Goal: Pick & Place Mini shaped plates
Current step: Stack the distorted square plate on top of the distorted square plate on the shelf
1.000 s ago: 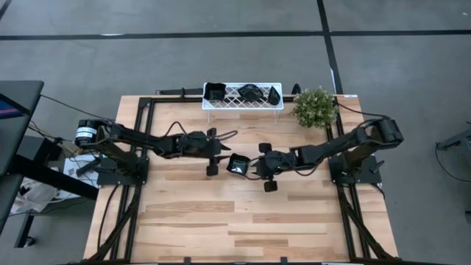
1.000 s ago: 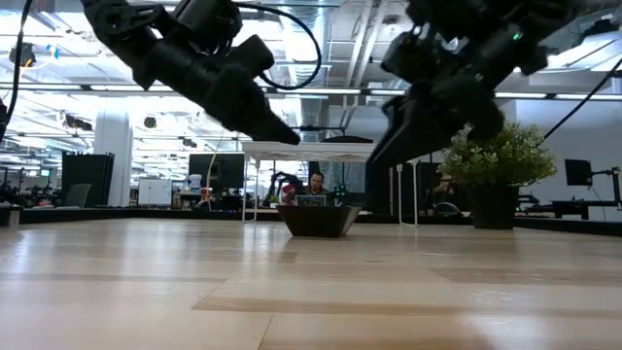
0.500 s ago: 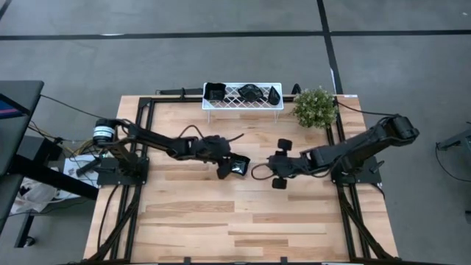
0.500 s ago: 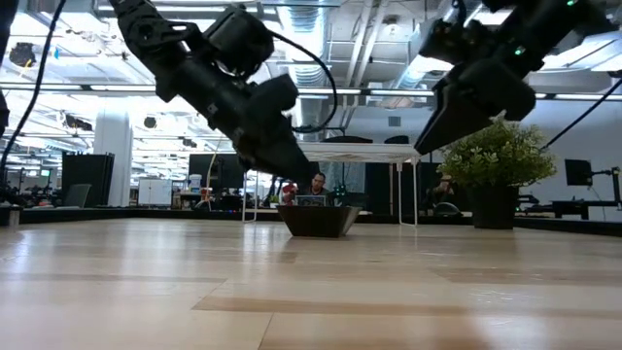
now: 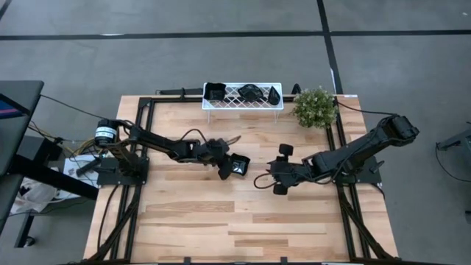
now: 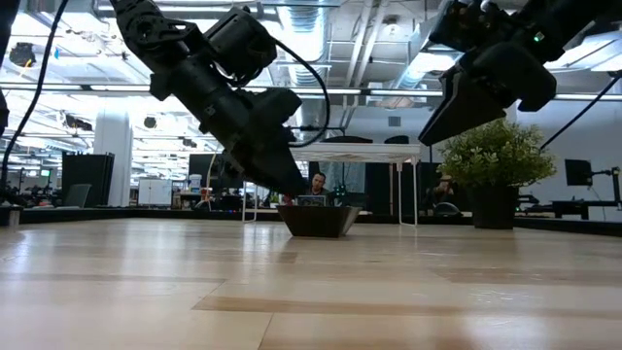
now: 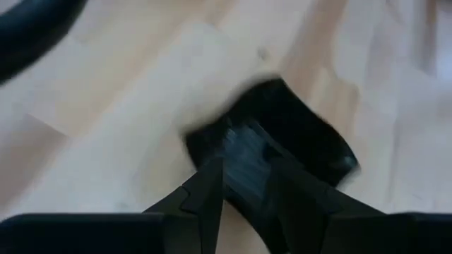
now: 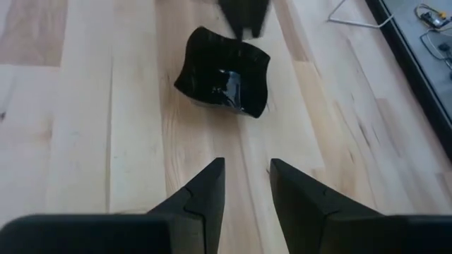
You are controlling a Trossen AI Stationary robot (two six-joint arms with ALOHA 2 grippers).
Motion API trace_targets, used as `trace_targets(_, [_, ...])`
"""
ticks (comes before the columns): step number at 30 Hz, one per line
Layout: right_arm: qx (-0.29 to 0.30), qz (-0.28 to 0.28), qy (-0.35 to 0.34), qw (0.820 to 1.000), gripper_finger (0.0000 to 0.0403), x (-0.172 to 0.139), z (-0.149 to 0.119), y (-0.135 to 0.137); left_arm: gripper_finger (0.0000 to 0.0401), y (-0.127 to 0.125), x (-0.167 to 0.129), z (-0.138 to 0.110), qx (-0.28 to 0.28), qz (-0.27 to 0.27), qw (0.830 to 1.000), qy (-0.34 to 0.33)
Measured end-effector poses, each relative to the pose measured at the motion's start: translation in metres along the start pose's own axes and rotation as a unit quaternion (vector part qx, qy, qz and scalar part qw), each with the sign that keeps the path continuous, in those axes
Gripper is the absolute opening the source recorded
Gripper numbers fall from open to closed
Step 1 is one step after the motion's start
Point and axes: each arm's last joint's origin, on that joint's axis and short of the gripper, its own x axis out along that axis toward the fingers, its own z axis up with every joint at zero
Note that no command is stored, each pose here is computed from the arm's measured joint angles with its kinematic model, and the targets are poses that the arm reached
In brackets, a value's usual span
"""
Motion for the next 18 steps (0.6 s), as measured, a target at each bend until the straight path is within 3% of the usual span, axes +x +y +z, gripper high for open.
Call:
trace_targets(3, [0.003,0.001,-0.005,1.0,0.0108,0.0,0.0011,0.0002,0.012,-0.0026,0.0008,-0.0042,0.002,-0.008,1.0,0.014])
trace_targets(13, [0.005,0.002,-0.007,1.0,0.0108,0.0002,0.0017,0.0002,0.012,0.0066,0.0001,-0.0034,-0.012,0.048,0.999,0.01])
trace_targets(18, [0.005,0.003,-0.007,1.0,0.0108,0.0001,0.0016,0.0004,0.012,0.0051,-0.0001,-0.0039,-0.018,0.048,0.999,0.009])
